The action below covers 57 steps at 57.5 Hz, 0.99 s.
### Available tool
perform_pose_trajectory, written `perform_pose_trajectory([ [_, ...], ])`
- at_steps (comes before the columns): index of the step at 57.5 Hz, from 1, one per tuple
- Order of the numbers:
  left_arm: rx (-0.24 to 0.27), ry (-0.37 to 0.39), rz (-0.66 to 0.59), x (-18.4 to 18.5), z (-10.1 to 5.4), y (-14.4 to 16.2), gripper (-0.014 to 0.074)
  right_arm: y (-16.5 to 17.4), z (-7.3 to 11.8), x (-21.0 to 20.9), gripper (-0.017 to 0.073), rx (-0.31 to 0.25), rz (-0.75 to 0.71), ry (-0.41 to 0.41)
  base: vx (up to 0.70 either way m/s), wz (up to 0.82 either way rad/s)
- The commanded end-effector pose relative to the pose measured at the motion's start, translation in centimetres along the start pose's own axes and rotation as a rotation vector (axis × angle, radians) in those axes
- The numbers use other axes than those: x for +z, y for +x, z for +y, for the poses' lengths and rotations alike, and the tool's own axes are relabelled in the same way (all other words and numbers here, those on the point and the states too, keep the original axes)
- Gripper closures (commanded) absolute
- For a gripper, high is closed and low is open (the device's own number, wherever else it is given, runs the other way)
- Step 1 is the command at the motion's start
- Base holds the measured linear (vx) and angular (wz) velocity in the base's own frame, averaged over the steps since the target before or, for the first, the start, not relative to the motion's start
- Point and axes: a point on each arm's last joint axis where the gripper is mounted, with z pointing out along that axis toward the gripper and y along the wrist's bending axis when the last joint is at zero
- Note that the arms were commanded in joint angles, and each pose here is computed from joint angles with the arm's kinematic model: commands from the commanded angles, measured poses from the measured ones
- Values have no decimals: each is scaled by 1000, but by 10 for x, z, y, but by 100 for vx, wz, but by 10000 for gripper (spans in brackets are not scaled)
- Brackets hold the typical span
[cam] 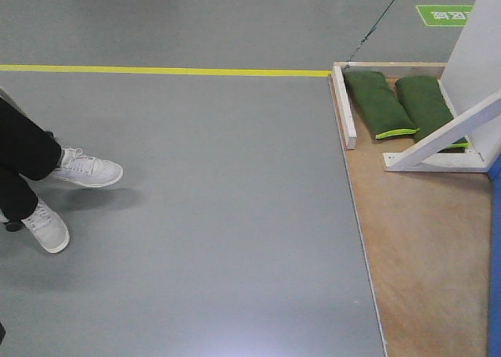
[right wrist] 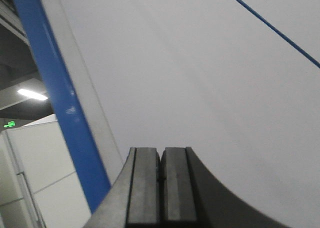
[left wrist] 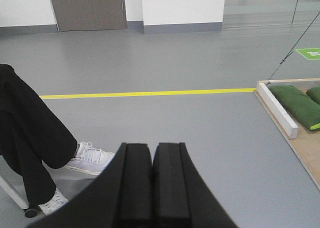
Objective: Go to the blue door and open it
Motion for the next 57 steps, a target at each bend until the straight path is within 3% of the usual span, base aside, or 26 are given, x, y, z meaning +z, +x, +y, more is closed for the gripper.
perform_pose_trajectory([
  [1, -8, 7, -123, -4, 0, -17, 521, -9, -1, 10, 547, -75, -146, -31, 0, 0],
  [13, -8, 7, -123, -4, 0, -17, 521, 35, -5, 33, 547, -270, -86, -113, 0, 0],
  [17, -8, 7, -123, -4, 0, -17, 521, 49, -5, 39, 547, -296, -66, -138, 0, 0],
  [31, -8, 7, -123, -4, 0, -17, 521, 80, 19, 43, 547, -258, -6, -218, 0, 0],
  [46, -8, 7, -123, -4, 0, -17, 521, 85, 47, 35, 547, -158, 6, -263, 0, 0],
  [57, -8, 7, -123, -4, 0, -17, 521, 87, 56, 32, 547, -131, 34, -275, 0, 0],
])
